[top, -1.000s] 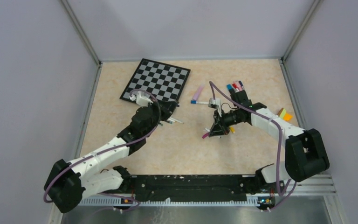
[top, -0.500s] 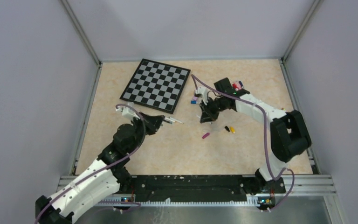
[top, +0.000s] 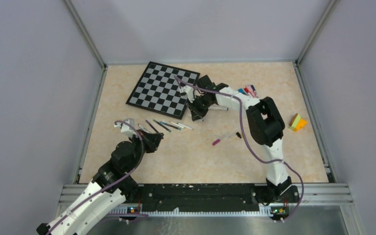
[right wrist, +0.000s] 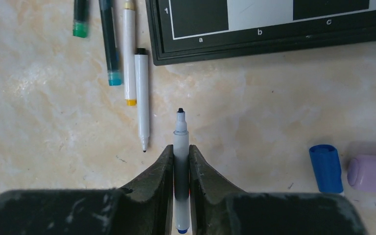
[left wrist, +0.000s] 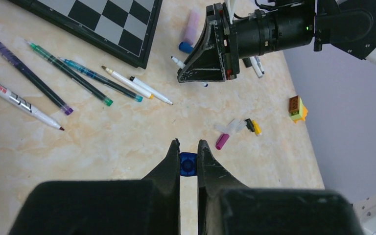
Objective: Open the pen caps
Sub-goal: Place the pen at the center of the board.
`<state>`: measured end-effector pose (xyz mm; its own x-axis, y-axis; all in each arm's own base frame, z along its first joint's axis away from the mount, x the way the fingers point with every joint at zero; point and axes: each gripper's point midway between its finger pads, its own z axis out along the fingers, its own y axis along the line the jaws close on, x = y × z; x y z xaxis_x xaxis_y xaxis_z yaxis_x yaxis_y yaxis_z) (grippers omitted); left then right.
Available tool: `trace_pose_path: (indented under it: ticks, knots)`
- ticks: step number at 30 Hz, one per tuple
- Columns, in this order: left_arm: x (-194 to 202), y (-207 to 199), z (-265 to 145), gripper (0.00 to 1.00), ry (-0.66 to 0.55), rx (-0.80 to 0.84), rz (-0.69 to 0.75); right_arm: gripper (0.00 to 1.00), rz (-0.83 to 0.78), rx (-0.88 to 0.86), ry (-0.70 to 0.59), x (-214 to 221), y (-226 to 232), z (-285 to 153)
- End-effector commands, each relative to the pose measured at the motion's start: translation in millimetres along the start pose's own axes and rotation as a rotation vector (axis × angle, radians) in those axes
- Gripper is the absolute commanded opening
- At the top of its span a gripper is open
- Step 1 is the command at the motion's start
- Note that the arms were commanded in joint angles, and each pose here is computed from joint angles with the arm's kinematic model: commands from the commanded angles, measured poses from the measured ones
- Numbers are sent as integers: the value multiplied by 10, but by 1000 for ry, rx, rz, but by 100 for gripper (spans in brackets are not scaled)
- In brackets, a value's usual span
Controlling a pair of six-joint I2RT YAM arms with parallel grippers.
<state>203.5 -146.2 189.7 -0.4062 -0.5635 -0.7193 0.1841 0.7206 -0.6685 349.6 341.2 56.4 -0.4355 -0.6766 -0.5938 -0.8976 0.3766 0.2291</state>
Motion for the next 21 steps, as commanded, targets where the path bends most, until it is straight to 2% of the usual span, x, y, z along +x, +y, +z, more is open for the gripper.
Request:
trace_pose_path:
  ticks: [1, 9, 21]
  knots:
    - [-13, 100, -21, 1, -11, -35, 44, 15, 40, 15, 36, -42, 0, 96]
    - [-3, 101, -29, 1, -9, -28, 51, 21, 63, -9, 66, 29, 36, 250]
    - [3, -41, -43, 1, 7, 37, 39, 25, 63, -54, 48, -46, 204, 115]
